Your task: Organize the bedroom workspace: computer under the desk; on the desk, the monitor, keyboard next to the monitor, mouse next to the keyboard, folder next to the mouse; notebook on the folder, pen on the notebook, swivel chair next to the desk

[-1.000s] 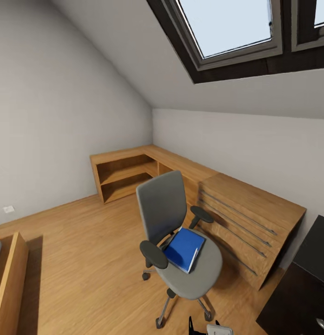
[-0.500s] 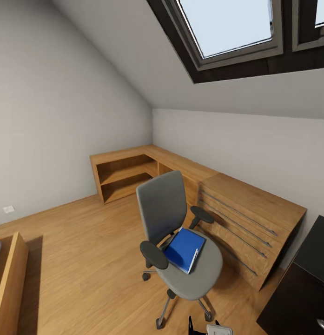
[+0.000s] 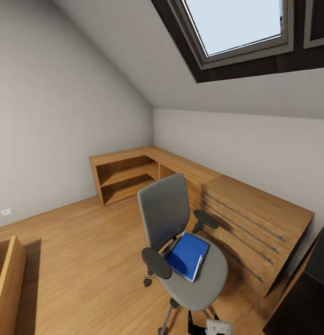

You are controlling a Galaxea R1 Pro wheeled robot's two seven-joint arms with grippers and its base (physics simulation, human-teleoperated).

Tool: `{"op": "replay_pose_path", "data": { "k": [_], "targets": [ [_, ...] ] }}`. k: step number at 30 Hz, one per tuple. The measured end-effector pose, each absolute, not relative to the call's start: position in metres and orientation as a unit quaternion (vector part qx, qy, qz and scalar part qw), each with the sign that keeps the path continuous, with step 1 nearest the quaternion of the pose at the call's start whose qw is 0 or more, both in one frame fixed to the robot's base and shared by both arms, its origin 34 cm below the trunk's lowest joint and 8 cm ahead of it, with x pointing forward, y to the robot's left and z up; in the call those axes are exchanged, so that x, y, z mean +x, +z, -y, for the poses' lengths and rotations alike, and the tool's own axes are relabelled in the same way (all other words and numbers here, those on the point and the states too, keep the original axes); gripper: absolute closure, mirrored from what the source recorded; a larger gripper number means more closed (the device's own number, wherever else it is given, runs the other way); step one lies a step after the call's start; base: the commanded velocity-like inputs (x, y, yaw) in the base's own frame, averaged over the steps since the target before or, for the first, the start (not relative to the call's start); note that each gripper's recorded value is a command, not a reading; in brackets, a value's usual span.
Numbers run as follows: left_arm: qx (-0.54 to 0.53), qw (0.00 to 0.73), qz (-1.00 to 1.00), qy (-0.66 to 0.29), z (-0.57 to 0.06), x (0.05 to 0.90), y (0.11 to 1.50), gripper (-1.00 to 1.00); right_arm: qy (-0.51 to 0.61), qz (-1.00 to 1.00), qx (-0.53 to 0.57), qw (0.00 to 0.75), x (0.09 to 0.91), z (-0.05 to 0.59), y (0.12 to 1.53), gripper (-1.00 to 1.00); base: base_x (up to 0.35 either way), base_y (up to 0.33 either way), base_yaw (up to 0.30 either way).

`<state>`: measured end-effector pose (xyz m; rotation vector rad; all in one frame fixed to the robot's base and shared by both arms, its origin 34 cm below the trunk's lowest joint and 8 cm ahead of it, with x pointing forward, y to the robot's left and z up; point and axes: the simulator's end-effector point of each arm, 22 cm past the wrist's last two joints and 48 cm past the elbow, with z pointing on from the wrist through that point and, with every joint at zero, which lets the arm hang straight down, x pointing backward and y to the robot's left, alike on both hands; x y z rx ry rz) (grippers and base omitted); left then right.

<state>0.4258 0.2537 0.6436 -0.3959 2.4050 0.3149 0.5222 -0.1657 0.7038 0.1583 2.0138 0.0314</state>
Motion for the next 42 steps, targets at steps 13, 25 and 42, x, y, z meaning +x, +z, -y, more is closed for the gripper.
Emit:
{"op": "replay_pose_path", "data": {
  "k": [13,25,42],
  "targets": [
    [-0.186,0.360,-0.910,0.087,-0.264,0.526,0.710,-1.00,-0.025,-0.834,0.100,0.542,0.632,0.192,0.784,-1.00,0.000,0.000,0.000],
    [-0.183,0.370,-0.910,0.049,-0.275,0.613,0.812,-1.00,-0.023,-0.910,0.198,0.364,0.708,0.261,0.806,-1.00,0.000,0.000,0.000],
    [-0.182,0.378,-0.905,0.068,-0.304,0.616,0.819,-1.00,-0.039,-0.936,0.194,0.291,0.670,0.232,0.759,-1.00,0.140,0.012,0.000]
  ]
}}
